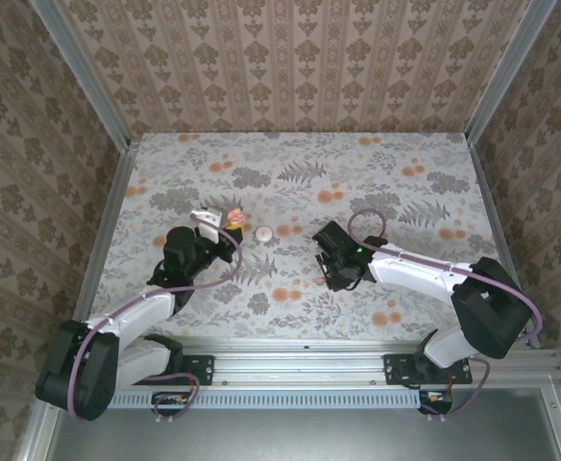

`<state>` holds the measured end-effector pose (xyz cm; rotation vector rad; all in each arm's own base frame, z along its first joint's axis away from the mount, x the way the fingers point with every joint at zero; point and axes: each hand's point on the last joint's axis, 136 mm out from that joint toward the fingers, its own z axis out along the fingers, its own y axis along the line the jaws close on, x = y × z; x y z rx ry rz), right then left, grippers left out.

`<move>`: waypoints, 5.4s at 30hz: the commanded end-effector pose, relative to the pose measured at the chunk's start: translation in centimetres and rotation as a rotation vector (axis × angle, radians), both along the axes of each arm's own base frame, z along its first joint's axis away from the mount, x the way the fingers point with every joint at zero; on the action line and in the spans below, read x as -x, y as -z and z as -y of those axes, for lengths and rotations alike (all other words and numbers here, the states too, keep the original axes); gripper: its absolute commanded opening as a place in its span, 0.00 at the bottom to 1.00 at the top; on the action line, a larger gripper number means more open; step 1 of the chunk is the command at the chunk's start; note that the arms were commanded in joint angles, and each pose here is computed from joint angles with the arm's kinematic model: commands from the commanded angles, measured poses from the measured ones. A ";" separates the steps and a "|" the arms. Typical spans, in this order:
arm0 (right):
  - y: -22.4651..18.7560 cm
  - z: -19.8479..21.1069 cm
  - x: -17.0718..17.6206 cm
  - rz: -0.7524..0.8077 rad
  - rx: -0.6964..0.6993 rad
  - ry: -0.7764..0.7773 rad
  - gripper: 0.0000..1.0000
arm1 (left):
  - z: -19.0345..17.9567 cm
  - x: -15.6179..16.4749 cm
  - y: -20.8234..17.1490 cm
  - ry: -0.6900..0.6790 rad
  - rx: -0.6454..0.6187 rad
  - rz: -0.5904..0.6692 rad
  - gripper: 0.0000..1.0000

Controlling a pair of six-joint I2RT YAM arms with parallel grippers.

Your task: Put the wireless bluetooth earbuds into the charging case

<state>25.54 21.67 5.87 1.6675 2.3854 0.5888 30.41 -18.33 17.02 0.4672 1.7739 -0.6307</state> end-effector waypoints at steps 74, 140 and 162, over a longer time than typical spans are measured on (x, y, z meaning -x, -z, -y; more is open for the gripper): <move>5.0 1.0 -0.6 -0.156 0.072 -0.040 0.27 | -1.6 -0.3 -1.5 -0.060 -0.008 0.055 0.09; -8.8 -3.1 -10.2 0.889 0.280 -0.996 0.27 | 9.1 4.7 7.6 0.465 -0.093 -0.168 0.09; -6.7 -4.6 -9.2 0.650 0.205 -1.195 0.32 | 6.7 2.7 6.1 0.222 -0.018 -0.237 0.08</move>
